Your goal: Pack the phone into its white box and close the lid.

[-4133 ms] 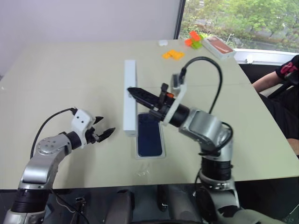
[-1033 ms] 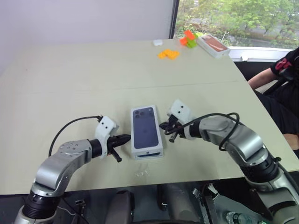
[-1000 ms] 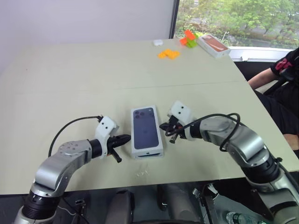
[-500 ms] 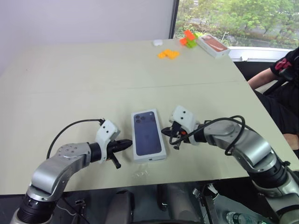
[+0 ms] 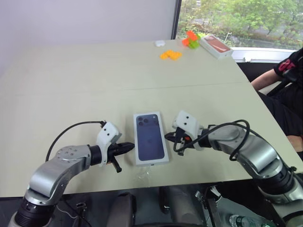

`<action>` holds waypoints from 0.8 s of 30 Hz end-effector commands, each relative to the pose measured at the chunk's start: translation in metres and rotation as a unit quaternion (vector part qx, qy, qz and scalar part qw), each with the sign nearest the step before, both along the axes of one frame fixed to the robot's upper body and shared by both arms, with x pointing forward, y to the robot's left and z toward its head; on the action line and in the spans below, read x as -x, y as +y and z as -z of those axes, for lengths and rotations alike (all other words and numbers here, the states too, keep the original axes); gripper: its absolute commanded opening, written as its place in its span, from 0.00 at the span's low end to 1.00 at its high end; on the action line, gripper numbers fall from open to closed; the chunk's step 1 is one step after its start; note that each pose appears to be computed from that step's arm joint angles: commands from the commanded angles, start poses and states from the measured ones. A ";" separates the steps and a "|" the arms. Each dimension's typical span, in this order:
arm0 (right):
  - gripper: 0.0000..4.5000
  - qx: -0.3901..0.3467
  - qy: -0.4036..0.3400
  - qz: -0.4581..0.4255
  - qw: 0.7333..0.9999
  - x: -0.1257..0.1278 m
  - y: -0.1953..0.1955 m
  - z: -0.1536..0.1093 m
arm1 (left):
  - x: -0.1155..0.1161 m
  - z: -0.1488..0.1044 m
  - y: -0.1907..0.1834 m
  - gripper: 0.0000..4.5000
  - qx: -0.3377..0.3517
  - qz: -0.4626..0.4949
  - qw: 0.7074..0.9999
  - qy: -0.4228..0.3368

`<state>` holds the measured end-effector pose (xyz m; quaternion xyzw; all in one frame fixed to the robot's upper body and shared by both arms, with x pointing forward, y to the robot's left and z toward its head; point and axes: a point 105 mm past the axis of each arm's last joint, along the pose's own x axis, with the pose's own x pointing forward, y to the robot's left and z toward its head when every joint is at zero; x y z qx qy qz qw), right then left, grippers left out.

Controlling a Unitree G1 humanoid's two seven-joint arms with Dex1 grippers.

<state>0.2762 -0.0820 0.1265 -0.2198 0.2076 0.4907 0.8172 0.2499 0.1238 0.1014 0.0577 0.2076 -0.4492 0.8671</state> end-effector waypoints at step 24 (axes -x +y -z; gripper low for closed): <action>0.00 -0.004 -0.061 -0.071 0.996 0.018 -0.023 -0.038 | -0.019 -0.042 0.031 0.01 0.074 -0.059 0.994 -0.048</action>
